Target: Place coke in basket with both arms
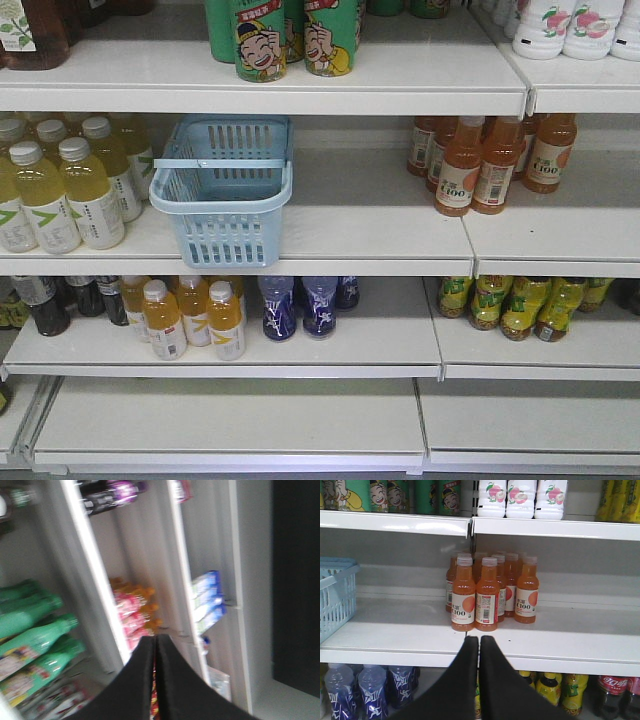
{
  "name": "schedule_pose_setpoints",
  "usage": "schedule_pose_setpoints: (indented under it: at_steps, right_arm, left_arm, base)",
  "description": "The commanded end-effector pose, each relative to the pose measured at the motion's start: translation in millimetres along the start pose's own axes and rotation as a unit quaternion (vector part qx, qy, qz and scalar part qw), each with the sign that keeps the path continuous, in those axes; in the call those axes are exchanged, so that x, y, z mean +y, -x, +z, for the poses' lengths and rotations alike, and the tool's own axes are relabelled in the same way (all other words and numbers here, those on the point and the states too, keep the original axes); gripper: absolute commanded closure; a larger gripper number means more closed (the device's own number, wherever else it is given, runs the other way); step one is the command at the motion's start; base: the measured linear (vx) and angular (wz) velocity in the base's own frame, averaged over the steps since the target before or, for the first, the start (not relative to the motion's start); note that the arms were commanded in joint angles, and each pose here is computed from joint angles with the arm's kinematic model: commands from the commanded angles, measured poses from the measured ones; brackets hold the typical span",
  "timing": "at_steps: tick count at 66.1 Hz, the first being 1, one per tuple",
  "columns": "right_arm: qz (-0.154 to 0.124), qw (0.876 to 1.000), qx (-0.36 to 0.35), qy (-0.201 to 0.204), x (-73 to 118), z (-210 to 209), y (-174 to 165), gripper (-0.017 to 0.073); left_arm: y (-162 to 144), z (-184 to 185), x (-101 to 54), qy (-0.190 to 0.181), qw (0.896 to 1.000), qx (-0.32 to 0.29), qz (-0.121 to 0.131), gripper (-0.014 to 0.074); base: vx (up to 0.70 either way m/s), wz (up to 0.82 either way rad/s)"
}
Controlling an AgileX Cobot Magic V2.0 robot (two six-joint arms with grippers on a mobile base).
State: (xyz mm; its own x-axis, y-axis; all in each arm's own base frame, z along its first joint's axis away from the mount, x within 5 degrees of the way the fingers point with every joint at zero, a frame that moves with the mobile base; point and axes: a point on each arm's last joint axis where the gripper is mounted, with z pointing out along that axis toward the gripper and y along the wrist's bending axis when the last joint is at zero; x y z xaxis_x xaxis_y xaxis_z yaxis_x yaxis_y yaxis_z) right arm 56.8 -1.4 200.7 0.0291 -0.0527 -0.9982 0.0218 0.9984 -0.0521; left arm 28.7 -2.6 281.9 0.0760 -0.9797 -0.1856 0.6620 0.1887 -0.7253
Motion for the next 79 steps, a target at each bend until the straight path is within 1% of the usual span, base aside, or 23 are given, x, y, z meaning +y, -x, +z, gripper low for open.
schedule_pose_setpoints:
  at_steps: [1,5,6,9,12,15,18,21,24,29,31,33,38,44,47,48,51,58,65,66,69,74,79]
  right_arm:
    - [-0.006,0.999,-0.039,0.001,0.7,-1,4,0.0564]
    - [-0.006,0.999,-0.039,0.001,0.7,-1,4,0.0564]
    - [-0.006,0.999,-0.039,0.001,0.7,-1,4,0.0564]
    - [-0.006,0.999,-0.039,0.001,0.7,-1,4,0.0564]
    - [-0.006,0.999,-0.039,0.001,0.7,-1,4,0.0564]
    - [-0.006,0.999,-0.039,0.001,0.7,-1,4,0.0564]
    - [-0.006,0.999,-0.039,0.001,0.7,-1,4,0.0564]
    - [-0.006,0.999,-0.039,0.001,0.7,-1,4,0.0564]
    - [-0.006,0.999,-0.039,0.001,0.7,-1,4,0.0564]
    - [-0.006,0.999,-0.039,0.001,0.7,-1,4,0.0564]
    - [-0.006,0.999,-0.039,0.001,0.7,-1,4,0.0564]
    - [-0.006,0.999,-0.039,0.001,0.7,-1,4,0.0564]
    - [-0.006,0.999,-0.039,0.001,0.7,-1,4,0.0564]
    - [-0.006,0.999,-0.039,0.001,0.7,-1,4,0.0564]
    - [-0.006,0.999,-0.039,0.001,0.7,-1,4,0.0564]
    - [-0.006,0.999,-0.039,0.001,0.7,-1,4,0.0564]
    - [-0.006,0.999,-0.039,0.001,0.7,-1,4,0.0564]
    - [-0.006,0.999,-0.039,0.001,0.7,-1,4,0.0564]
    - [-0.006,0.999,-0.039,0.001,0.7,-1,4,0.0564]
    - [-0.006,0.999,-0.039,0.001,0.7,-1,4,0.0564]
    - [-0.006,0.999,-0.039,0.001,0.7,-1,4,0.0564]
    - [-0.006,0.999,-0.039,0.001,0.7,-1,4,0.0564]
    - [-0.006,0.999,-0.039,0.001,0.7,-1,4,0.0564]
  left_arm:
    - [7,16,-41.7,-0.07,0.997,0.003,0.036,0.06]
    - [7,30,-57.2,-0.074,0.993,0.02,0.094,0.06]
    - [6,35,-61.6,-0.074,0.991,0.026,0.112,0.06]
    - [6,48,-69.7,-0.075,0.985,0.039,0.15,0.06]
    - [4,62,-73.6,-0.07,0.981,0.055,0.173,0.0598]
    - [2,79,-70.6,-0.054,0.978,0.072,0.187,0.0596]
    - [-1,94,-64.2,-0.036,0.976,0.089,0.194,0.0591]
    - [-5,107,-53.6,-0.016,0.975,0.106,0.192,0.0582]
    - [-10,119,-40.4,0.003,0.975,0.122,0.185,0.0566]
    - [-20,136,-9.3,0.045,0.973,0.154,0.168,0.0531]
    - [-24,141,-0.3,0.053,0.972,0.163,0.162,0.0512]
    - [-28,146,11.3,0.066,0.972,0.171,0.147,0.0491]
    - [-38,157,43.3,0.095,0.972,0.191,0.099,0.0426]
    - [-50,166,77.6,0.111,0.972,0.202,0.049,0.034]
    - [-56,168,101.4,0.124,0.971,0.202,0.012,0.0283]
    - [-57,169,105.5,0.121,0.973,0.199,0.003,0.0271]
    - [-62,170,125.7,0.127,0.972,0.194,-0.03,0.0225]
    - [-70,166,165.5,0.144,0.971,0.17,-0.086,0.0145]
    - [-79,171,200.2,0.159,0.966,0.167,-0.121,0.0108]
    - [-80,174,203.2,0.155,0.965,0.168,-0.125,0.0106]
    - [-85,179,217.1,0.16,0.963,0.174,-0.132,0.0104]
    - [-92,192,234.7,0.159,0.959,0.188,-0.138,0.0104]
    - [-98,206,245.7,0.143,0.96,0.201,-0.135,0.0104]
  base:
    - [0.0,0.0]
    - [0.0,0.0]
    - [0.0,0.0]
    - [0.0,0.0]
    - [0.0,0.0]
    - [0.0,0.0]
    - [0.0,0.0]
    - [0.0,0.0]
    - [0.0,0.0]
    - [0.0,0.0]
    - [0.0,0.0]
    - [0.0,0.0]
    - [0.0,0.0]
    - [0.0,0.0]
    - [0.0,0.0]
    - [0.0,0.0]
    - [0.0,0.0]
    - [0.0,0.0]
    - [0.0,0.0]
    - [0.0,0.0]
    - [0.0,0.0]
    - [0.0,0.0]
    - [0.0,0.0]
